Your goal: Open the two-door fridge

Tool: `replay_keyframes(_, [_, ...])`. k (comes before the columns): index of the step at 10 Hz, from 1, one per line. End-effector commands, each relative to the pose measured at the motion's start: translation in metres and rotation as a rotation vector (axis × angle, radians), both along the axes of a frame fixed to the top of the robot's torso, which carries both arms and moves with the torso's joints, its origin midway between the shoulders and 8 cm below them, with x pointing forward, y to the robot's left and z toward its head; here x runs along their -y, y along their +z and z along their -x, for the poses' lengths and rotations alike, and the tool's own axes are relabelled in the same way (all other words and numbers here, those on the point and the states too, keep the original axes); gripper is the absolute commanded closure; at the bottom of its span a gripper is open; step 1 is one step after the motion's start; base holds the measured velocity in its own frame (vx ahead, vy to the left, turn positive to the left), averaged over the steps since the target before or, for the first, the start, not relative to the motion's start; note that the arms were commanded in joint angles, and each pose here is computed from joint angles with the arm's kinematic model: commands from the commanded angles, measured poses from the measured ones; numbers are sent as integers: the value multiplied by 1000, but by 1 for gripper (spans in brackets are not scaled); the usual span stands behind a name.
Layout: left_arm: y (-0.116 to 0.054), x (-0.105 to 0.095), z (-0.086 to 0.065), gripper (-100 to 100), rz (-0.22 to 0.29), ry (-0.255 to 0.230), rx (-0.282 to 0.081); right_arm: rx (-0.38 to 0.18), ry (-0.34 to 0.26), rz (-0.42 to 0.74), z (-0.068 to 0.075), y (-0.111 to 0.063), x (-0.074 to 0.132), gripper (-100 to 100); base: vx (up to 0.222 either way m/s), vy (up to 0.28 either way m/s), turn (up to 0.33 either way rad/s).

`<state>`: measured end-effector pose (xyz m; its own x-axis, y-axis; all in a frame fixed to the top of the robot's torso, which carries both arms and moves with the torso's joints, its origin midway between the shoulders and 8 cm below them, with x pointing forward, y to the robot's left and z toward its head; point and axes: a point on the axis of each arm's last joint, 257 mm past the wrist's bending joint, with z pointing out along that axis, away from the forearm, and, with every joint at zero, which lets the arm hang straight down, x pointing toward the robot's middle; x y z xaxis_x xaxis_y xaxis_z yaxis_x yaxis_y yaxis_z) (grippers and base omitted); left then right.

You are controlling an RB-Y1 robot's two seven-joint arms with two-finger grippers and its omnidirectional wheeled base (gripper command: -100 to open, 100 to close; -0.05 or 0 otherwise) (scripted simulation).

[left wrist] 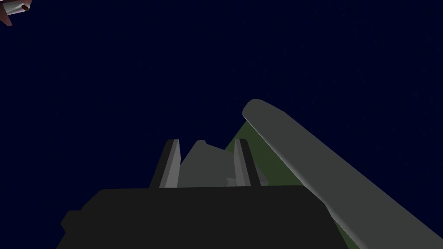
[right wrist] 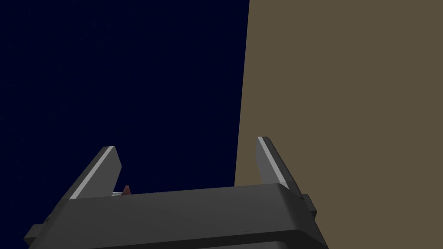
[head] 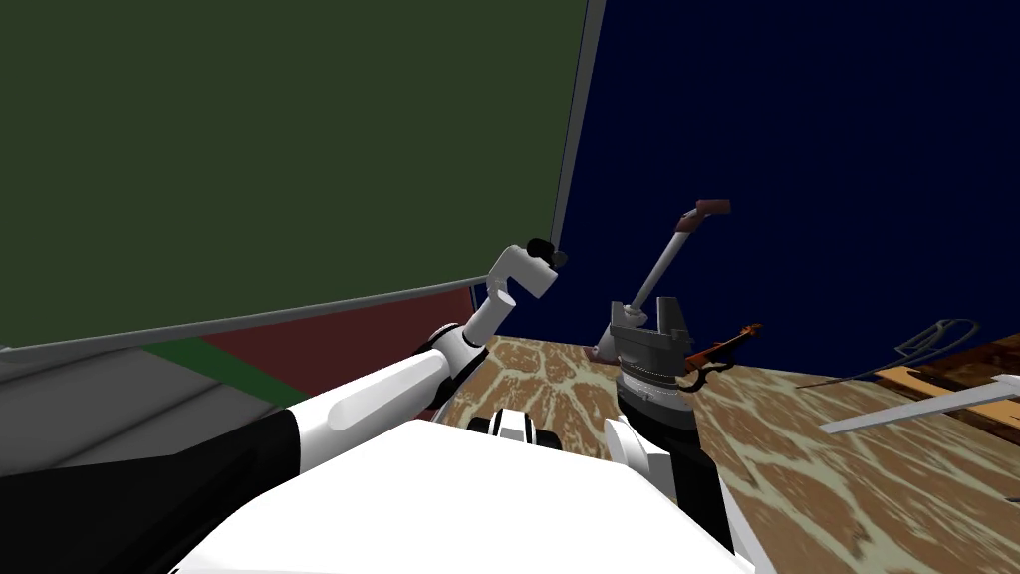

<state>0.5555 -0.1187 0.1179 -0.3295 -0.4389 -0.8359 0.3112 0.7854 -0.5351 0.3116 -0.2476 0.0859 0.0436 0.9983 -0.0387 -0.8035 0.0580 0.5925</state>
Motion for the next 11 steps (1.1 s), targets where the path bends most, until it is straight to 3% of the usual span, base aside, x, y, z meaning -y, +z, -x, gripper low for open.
replay_keyframes(1, [19,22,26,100,10,-69,38,0,0,0,0,0,0,0,-180,31,-111])
replay_keyframes(2, [21,28,33,100,11,-90,43,0,0,0,0,0,0,0,-233,31,-147])
replay_keyframes(3, [9,21,24,100,0,-62,15,0,0,0,0,0,0,0,-98,7,-51])
replay_keyframes(5, [10,38,45,100,2,-121,20,0,0,0,0,0,0,0,-175,16,-132])
replay_keyframes(6, [14,31,44,-100,-7,-102,-1,0,0,0,0,0,0,0,-66,5,-2])
replay_keyframes(11, [41,29,65,-100,-8,-111,-1,0,0,0,0,0,0,0,64,-24,29])
